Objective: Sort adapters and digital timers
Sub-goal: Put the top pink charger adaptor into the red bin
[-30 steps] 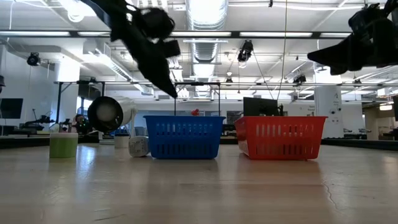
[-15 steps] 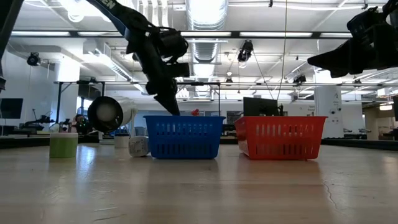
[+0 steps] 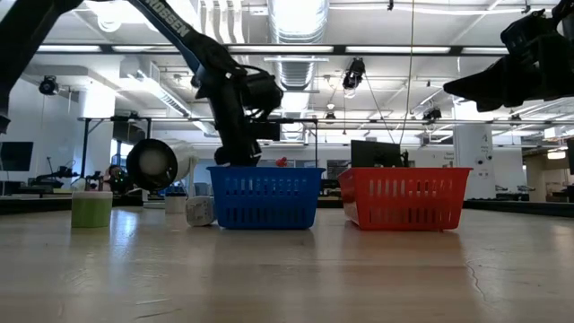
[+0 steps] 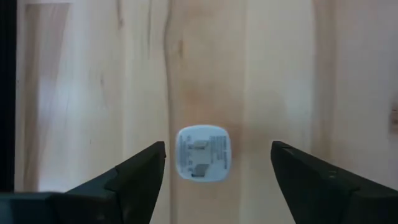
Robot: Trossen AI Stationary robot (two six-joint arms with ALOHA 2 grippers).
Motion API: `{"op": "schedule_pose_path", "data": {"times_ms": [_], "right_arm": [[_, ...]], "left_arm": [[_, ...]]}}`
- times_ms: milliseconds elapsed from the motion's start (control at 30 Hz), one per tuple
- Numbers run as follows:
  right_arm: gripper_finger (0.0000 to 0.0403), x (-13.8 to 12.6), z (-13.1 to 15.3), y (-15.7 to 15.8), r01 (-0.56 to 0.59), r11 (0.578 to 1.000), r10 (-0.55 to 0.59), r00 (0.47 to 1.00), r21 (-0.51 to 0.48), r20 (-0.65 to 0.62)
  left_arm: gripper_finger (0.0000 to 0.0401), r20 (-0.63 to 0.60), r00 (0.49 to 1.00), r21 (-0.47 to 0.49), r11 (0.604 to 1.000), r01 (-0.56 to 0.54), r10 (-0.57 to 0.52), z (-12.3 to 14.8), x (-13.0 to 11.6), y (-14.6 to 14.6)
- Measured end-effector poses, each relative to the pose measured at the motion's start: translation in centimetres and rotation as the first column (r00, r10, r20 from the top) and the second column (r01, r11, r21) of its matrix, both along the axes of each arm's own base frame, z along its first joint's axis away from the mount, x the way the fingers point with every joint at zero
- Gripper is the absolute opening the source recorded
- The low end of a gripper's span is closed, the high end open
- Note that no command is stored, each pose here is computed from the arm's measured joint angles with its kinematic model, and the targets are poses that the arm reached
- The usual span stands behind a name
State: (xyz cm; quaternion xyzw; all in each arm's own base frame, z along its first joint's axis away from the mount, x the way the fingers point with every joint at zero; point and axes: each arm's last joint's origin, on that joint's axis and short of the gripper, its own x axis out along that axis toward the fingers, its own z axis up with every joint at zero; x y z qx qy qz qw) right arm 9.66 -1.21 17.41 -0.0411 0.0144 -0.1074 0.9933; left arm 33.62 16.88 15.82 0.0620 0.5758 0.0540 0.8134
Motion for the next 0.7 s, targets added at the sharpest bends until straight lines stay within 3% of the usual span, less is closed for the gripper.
{"op": "schedule_pose_path", "data": {"times_ms": [367,700], "right_arm": [[0.0008,0.0,0.0,0.0,0.000,1.000,0.000,1.000,0.000,0.000],[0.0008,0.0,0.0,0.0,0.000,1.000,0.000,1.000,-0.003,-0.001]], "left_arm": [[0.0260,-0.033,0.999,-0.011,1.000,0.014,-0.014,-1.3,0.2,0.8],[0.0132,-0.011,0.999,-0.006,0.999,0.039,-0.039,-1.3,0.4,0.9]]}}
